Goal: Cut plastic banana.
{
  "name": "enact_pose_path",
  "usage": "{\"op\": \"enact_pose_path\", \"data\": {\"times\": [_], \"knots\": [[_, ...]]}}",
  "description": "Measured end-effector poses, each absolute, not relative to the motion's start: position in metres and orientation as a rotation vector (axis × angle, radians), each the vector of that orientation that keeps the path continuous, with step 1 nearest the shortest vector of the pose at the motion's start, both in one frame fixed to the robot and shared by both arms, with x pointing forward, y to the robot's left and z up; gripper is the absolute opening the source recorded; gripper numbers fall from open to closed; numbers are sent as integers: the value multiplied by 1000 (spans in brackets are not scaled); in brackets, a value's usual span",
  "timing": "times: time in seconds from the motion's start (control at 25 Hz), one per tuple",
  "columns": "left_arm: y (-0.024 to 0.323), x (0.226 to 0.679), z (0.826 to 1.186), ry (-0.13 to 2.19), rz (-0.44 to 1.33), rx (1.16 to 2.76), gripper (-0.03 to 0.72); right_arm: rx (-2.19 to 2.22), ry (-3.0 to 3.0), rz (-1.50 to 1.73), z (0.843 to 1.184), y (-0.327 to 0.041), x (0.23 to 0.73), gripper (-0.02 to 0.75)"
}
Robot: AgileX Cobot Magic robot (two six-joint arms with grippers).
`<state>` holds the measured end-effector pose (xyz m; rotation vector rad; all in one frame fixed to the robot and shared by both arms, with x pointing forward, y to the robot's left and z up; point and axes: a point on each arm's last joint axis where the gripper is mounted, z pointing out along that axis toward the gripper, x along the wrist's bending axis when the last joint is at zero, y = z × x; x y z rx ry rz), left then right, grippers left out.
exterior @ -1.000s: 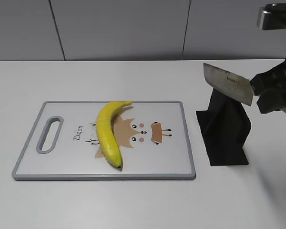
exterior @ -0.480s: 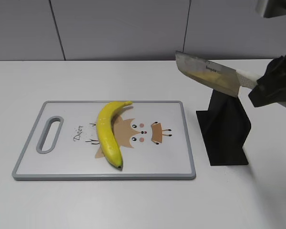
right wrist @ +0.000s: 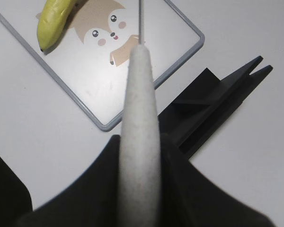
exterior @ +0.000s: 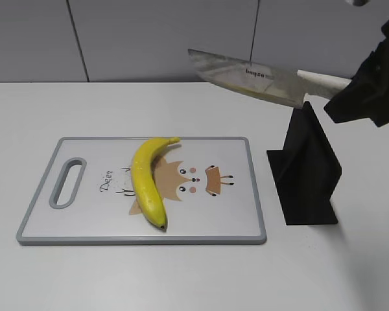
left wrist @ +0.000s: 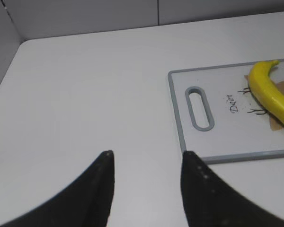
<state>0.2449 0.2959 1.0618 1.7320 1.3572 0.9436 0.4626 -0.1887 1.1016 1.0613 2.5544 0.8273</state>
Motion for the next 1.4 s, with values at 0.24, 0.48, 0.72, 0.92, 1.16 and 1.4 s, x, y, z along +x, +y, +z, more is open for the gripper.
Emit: {"op": "enact_pose_path", "data": {"times": [0.24,0.48,0.72,0.92,1.16,1.4], "knots": [[290,278,1084,1263,958,1761,451,917,2631,826,1093,-182,469,179],[279,322,1092,1154,869,1875,451,758,2694,884,1088,-171,480,179],[266,373,1108,976,754,2080,451,615,2748,854,1080,-162,497,179],[251,420,1122,766,651,2237,450,489,2792,833,1075,-155,512,179],[219,469,1120,429,575,2393,449,411,2844,918,1068,-140,531,179],[186,508,1096,241,481,2479,449,367,2866,1011,1065,-127,547,179]]}}
